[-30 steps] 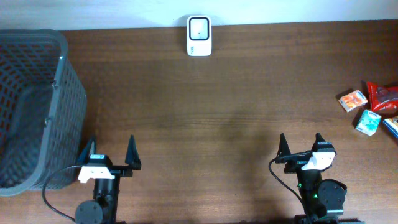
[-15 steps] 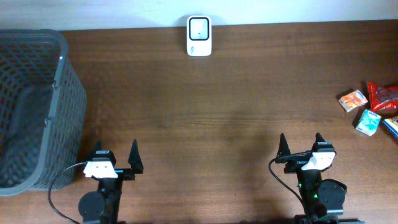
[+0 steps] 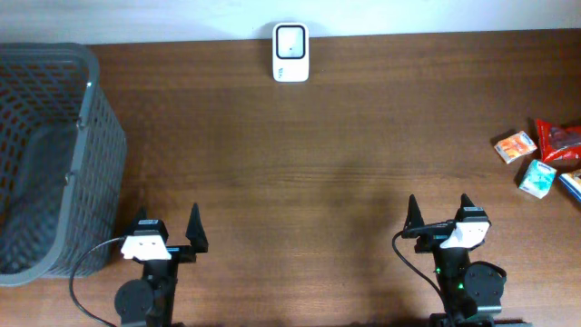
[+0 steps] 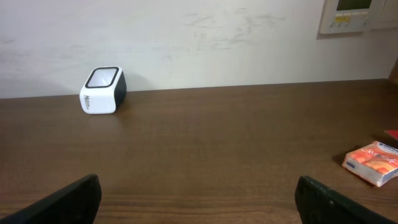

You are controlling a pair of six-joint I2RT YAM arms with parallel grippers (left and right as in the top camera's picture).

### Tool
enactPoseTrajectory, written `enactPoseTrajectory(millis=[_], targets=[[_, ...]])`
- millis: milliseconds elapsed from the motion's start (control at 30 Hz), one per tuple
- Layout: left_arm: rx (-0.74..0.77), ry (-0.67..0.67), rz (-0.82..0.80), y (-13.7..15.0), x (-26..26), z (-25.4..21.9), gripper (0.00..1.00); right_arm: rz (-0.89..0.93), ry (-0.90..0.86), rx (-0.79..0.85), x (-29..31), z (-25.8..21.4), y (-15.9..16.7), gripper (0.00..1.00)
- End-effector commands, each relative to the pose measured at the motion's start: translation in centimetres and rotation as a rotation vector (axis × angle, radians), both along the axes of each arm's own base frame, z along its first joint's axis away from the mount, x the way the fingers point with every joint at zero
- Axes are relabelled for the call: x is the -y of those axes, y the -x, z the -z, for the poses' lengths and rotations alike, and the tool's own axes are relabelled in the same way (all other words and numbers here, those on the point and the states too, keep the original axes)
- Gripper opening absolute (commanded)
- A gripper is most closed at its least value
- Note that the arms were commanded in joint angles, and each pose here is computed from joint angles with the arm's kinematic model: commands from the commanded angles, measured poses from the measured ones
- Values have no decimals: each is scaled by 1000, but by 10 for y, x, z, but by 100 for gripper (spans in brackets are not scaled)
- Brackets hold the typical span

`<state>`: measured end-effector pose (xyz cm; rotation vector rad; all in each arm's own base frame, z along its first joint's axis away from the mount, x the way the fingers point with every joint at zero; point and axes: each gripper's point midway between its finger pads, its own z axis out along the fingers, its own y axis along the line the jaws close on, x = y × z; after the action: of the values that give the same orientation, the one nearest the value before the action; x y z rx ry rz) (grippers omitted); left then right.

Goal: Scan the item barcode

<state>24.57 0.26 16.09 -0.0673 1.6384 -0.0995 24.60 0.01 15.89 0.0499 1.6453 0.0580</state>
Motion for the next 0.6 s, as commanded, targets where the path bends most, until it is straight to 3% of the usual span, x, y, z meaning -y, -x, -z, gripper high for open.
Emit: enactPoseTrajectory(millis=[0, 567], targets=[[-8, -14, -69, 0, -12, 4, 99, -1, 8, -2, -1, 3, 0, 99], [-9, -25, -70, 0, -12, 4, 99, -1, 8, -2, -1, 3, 0, 98]])
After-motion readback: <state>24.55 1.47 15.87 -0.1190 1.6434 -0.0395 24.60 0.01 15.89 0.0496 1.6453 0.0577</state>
